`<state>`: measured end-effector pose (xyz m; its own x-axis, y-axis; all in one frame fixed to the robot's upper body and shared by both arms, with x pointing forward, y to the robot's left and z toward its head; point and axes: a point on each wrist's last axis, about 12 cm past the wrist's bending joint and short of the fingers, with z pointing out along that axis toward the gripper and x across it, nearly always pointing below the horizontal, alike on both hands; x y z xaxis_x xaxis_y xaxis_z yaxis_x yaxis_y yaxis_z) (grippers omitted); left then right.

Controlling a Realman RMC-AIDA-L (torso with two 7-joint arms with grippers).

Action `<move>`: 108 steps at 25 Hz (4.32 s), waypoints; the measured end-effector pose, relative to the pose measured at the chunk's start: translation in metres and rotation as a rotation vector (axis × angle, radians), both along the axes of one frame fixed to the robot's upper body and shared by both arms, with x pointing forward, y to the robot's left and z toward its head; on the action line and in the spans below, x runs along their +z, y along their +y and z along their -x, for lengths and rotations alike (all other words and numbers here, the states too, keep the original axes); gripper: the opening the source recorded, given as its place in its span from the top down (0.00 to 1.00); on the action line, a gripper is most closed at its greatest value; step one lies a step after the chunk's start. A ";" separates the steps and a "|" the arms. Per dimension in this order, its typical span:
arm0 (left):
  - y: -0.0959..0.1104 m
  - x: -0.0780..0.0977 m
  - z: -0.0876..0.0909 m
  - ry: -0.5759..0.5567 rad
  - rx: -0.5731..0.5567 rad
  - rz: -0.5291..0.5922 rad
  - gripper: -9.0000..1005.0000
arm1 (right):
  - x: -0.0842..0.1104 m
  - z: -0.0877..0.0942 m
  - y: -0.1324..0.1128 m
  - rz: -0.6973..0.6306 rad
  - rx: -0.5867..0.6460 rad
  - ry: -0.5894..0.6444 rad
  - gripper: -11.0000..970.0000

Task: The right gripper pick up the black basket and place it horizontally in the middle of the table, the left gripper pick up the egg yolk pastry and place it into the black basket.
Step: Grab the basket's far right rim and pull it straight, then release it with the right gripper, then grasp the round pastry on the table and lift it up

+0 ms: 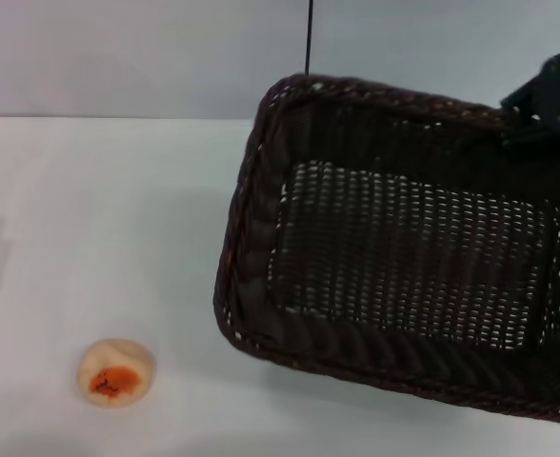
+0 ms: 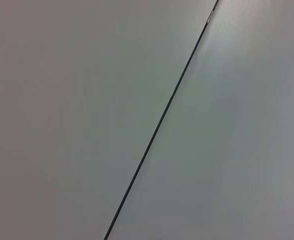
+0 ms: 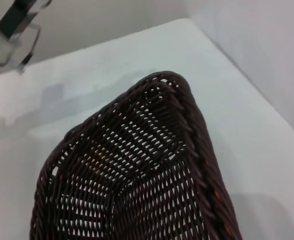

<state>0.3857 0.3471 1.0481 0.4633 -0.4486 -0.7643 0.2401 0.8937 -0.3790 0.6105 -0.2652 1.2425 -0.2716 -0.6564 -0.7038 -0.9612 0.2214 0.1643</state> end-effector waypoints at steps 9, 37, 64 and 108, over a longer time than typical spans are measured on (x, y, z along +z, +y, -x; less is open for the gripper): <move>-0.006 -0.001 -0.002 0.003 -0.035 0.012 0.28 | -0.012 -0.005 0.036 0.104 0.161 -0.084 0.81; -0.009 -0.006 0.007 0.039 -0.096 0.074 0.29 | -0.034 -0.015 0.069 0.097 0.223 -0.208 0.61; -0.007 -0.004 0.014 0.027 -0.105 0.048 0.29 | -0.085 0.051 -0.058 -0.941 -0.639 -0.702 0.59; 0.003 -0.003 0.012 0.032 -0.048 -0.001 0.29 | -0.117 0.024 -0.056 -1.015 -1.043 -0.761 0.59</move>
<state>0.3736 0.3500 1.0451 0.4162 -0.4690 -0.7790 0.2706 0.8818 -0.3863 0.5868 -0.3216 1.1257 0.3154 0.3633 -0.8767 -0.3977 0.8894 0.2255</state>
